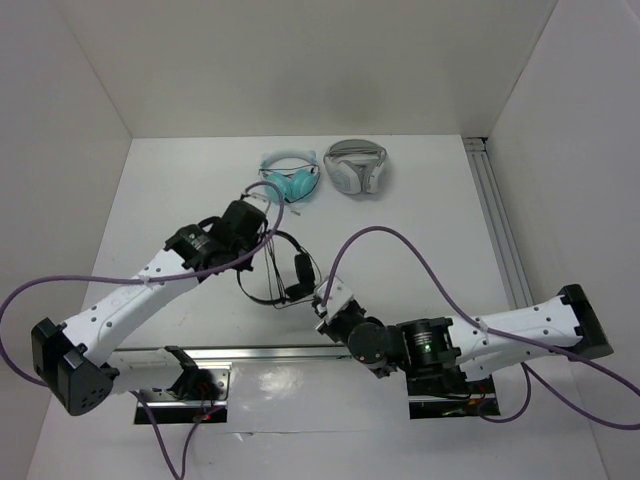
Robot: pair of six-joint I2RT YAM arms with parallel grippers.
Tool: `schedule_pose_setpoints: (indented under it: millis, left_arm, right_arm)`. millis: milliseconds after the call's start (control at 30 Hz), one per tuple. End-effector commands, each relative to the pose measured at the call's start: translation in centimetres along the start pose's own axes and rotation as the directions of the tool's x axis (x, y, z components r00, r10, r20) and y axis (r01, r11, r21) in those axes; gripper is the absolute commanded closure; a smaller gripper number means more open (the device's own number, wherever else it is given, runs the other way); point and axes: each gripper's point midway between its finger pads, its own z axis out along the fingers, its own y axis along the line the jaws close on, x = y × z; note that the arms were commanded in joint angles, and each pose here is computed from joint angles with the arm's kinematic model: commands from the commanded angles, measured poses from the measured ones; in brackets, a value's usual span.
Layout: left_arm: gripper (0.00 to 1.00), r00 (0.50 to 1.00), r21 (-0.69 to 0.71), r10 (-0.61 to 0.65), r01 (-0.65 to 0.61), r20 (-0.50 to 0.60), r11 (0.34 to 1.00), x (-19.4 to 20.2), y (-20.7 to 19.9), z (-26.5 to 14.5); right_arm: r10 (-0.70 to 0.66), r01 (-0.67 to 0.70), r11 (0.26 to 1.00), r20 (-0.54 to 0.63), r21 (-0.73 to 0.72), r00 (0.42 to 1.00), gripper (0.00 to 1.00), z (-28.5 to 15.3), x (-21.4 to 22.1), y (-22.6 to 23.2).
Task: Wrap the headphones
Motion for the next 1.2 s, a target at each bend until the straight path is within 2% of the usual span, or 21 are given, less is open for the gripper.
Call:
schedule_pose_setpoints:
  millis: [0, 167, 267, 400, 633, 667, 833, 1033, 1167]
  left_arm:
    - [1.00, 0.991, 0.145, 0.081, -0.097, 0.110, 0.985, -0.5, -3.4, -2.0]
    - [1.00, 0.955, 0.281, 0.250, -0.286, 0.158, 0.916, 2.2, -8.4, -4.6]
    - [1.00, 0.928, 0.325, 0.342, -0.371, 0.144, 0.870, 4.3, -10.4, -5.8]
    - [1.00, 0.899, 0.355, 0.407, -0.437, 0.160, 0.826, 5.4, -11.5, -7.7]
    - [1.00, 0.894, 0.453, 0.391, -0.447, 0.217, 0.771, 5.7, -11.3, -11.3]
    - [1.00, 0.898, 0.470, 0.368, -0.440, 0.241, 0.766, 5.3, -11.1, -12.1]
    - [1.00, 0.894, 0.512, 0.354, -0.448, 0.276, 0.733, 5.1, -11.0, -13.7]
    - [1.00, 0.895, 0.515, 0.341, -0.445, 0.288, 0.732, 4.6, -11.0, -14.2]
    - [1.00, 0.896, 0.510, 0.323, -0.441, 0.306, 0.738, 3.8, -10.9, -14.7]
  right_arm:
    - [-0.024, 0.015, 0.991, 0.064, 0.136, 0.998, 1.00, -1.8, -3.7, -4.6]
    - [-0.036, 0.020, 0.981, 0.081, 0.191, 0.996, 1.00, -2.1, -4.6, -6.7]
    - [-0.048, 0.031, 0.976, 0.077, 0.215, 0.996, 1.00, -1.7, -4.9, -7.6]
    - [-0.059, 0.045, 0.975, 0.061, 0.220, 0.996, 1.00, -0.7, -4.2, -8.5]
    - [-0.038, 0.029, 0.985, 0.055, 0.167, 0.998, 0.92, 1.6, -2.3, -9.4]
    - [-0.050, 0.046, 0.994, 0.046, 0.096, 0.998, 0.92, 2.1, -1.4, -8.2]
    - [-0.012, 0.012, 1.000, 0.063, -0.002, 0.998, 0.88, 3.8, -0.3, -7.3]
    - [0.053, -0.045, 0.993, 0.078, -0.107, 0.996, 0.88, 5.4, 0.7, -6.2]
    - [0.123, -0.108, 0.976, 0.069, -0.188, 0.990, 0.88, 6.1, 3.2, -5.1]
